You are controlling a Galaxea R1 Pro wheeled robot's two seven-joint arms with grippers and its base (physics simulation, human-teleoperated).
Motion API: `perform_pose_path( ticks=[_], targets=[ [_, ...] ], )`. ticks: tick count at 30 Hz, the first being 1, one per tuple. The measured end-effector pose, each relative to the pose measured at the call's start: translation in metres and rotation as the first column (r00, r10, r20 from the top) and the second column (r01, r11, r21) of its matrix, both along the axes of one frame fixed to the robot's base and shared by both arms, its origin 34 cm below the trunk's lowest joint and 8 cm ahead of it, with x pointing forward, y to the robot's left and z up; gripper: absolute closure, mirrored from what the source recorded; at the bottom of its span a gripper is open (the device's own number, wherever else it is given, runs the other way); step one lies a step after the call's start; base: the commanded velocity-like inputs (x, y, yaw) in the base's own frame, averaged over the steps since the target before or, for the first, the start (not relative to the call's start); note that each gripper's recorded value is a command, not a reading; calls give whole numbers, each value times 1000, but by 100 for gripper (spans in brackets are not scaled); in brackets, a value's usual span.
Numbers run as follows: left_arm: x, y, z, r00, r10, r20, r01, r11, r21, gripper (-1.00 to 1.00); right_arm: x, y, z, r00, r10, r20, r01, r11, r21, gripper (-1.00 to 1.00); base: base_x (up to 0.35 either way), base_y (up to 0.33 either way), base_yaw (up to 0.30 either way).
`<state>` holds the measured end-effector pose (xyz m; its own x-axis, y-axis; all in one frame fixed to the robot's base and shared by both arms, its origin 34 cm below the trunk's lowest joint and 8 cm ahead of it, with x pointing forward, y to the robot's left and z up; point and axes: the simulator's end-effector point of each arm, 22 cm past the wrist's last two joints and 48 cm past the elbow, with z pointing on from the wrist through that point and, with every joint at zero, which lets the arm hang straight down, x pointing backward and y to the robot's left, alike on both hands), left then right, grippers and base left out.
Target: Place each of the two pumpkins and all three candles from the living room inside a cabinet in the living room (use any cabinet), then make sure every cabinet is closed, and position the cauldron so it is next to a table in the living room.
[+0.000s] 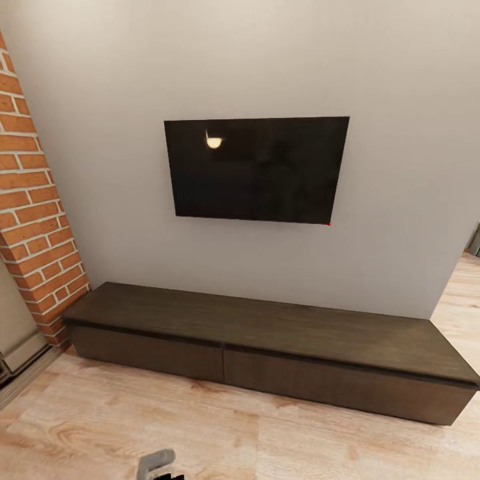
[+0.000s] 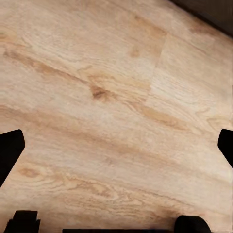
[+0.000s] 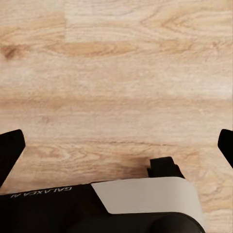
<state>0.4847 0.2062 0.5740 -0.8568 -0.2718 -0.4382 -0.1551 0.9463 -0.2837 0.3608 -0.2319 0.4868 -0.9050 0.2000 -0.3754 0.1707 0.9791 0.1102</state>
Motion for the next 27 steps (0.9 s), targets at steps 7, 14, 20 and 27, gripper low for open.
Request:
perform_pose_path(
  ticks=[7, 14, 20, 27],
  targets=[
    [49, -14, 83, 996, -62, 62, 64, 997, -40, -100, 73, -2, 54, 999, -11, 49, 9, 999, 38, -100, 0, 0, 0],
    [79, -30, 147, 988, -129, 79, 134, 989, -68, -100, 117, -56, 95, 970, -184, 158, 177, 983, 57, -100, 0, 0, 0],
    [114, -41, 188, 979, -137, 148, 156, 980, -126, -100, 139, -78, 113, 880, -441, 176, 390, 882, 263, -100, 0, 0, 0],
    [132, -46, 212, 977, -122, 174, 169, 943, -287, -100, 175, -118, 149, 702, -666, 252, 520, 721, 459, -100, 0, 0, 0]
  ],
)
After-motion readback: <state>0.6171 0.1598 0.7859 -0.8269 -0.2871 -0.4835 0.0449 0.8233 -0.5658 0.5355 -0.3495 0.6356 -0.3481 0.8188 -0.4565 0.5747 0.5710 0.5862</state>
